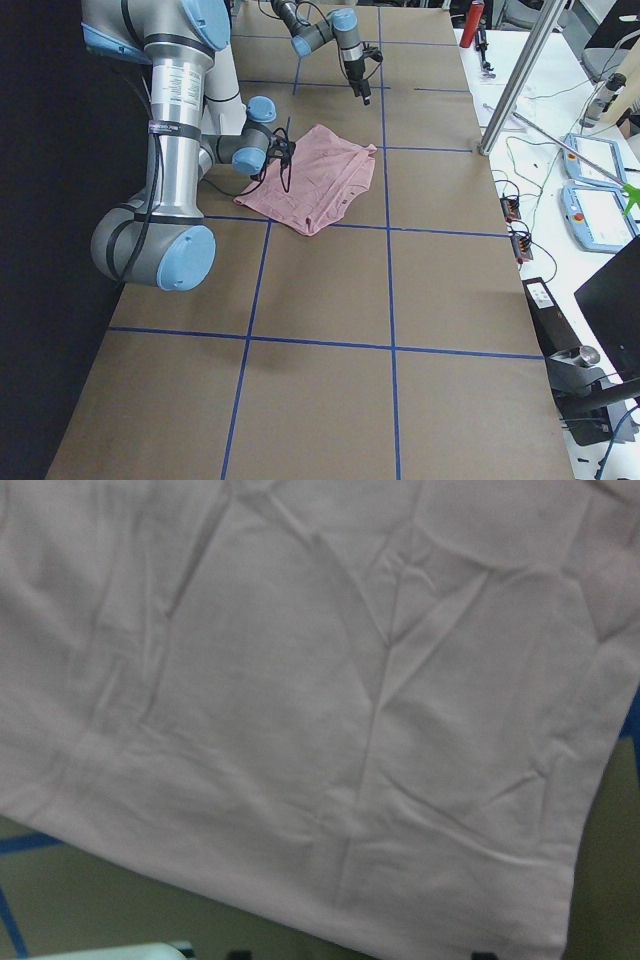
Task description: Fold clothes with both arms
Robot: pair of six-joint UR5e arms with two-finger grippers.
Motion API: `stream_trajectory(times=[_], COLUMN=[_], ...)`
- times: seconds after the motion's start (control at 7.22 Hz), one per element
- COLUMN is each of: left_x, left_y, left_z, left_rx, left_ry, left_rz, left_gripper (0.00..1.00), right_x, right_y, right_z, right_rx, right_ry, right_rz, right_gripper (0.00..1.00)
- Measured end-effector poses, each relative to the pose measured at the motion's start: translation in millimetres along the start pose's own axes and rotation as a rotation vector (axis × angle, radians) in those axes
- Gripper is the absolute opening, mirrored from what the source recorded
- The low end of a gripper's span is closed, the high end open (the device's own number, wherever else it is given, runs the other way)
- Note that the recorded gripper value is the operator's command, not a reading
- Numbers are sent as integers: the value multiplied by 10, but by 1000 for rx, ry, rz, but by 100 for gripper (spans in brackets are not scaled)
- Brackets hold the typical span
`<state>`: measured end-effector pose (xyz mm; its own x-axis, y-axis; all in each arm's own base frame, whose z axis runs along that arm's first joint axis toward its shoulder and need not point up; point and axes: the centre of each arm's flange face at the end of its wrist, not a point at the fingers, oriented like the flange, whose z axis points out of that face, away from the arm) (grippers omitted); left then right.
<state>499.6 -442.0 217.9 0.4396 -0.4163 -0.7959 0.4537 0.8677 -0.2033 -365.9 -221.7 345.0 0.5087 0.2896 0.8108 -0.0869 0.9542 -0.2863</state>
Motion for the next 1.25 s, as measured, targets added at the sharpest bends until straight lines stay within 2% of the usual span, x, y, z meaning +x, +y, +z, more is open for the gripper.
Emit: stream_trajectory(times=[0.14,0.28,0.42,0.69,0.83,0.97,1.11,1.25], left_x=[-18,-60,-112,-210,-232,-245,-247,-242], left_y=[404,794,1065,1307,1337,1345,1347,1354], left_z=[28,144,303,533,574,596,605,603], left_rx=[-43,-78,-87,-68,-63,-61,-60,-60], left_ry=[-33,-68,-100,-138,-146,-150,-152,-151], left_rz=[-54,-95,-120,-129,-128,-128,-128,-128], left_gripper=[100,99,99,96,90,80,56,21], right_x=[-138,-247,-335,-407,-413,-415,-416,-416], right_y=[-235,-391,-479,-564,-578,-583,-585,-587], right_z=[-172,-290,-338,-330,-325,-324,-324,-325], right_rx=[56,93,113,128,130,131,131,131], right_ry=[-50,-86,-108,-119,-120,-120,-120,-120], right_rz=[23,35,40,46,47,47,47,48], right_gripper=[100,100,100,100,100,100,100,100])
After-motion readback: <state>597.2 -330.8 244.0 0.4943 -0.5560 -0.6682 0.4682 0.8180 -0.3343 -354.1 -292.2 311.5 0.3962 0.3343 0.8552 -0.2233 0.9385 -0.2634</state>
